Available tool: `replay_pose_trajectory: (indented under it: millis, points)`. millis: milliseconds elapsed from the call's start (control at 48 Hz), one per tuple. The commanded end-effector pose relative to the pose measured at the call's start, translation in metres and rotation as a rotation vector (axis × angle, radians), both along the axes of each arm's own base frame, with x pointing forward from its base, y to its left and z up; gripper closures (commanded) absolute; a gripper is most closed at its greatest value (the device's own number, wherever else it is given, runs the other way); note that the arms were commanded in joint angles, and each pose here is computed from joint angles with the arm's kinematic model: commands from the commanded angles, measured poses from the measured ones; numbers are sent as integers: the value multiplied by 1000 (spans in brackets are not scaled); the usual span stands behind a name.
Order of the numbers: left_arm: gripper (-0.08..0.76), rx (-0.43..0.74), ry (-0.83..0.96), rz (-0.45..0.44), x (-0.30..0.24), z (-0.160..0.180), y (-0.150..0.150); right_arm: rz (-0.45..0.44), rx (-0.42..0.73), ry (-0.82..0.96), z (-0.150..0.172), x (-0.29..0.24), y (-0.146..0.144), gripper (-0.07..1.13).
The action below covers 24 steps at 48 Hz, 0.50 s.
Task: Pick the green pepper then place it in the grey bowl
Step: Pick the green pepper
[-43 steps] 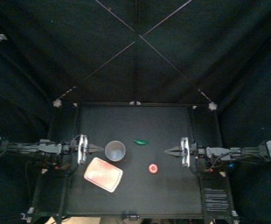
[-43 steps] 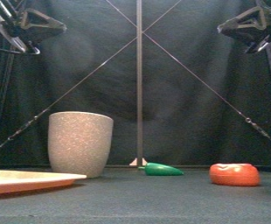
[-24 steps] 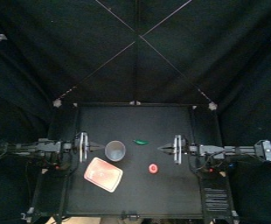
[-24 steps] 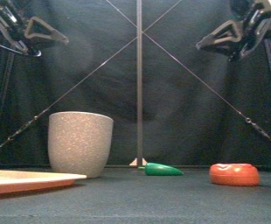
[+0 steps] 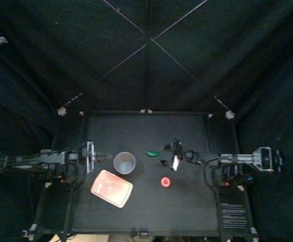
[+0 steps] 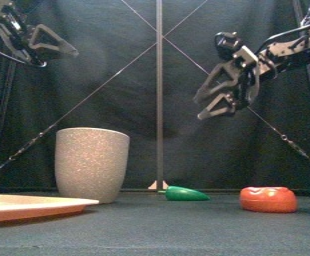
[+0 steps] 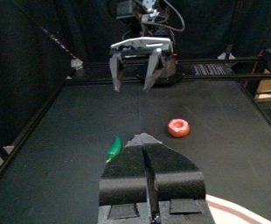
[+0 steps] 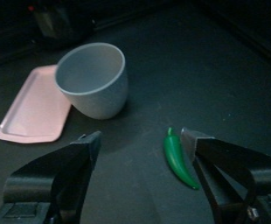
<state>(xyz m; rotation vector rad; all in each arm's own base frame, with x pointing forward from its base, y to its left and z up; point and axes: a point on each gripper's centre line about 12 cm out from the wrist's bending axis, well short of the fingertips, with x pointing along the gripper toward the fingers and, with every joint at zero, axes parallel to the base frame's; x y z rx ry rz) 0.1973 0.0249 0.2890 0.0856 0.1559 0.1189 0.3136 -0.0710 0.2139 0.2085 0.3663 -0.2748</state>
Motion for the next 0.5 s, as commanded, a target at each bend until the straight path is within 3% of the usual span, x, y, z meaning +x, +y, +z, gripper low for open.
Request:
replay_pose_trajectory:
  millis: [21,250,500]
  points:
    - [604,10,-31,0,2,11,0,5,-30,32,-7,19,-10,7]
    - [604,10,-30,1,1,8,1,45,-62,183,-47,59,-25,7]
    - [604,9,-22,-1,1,5,0,47,-75,333,-68,78,-50,8]
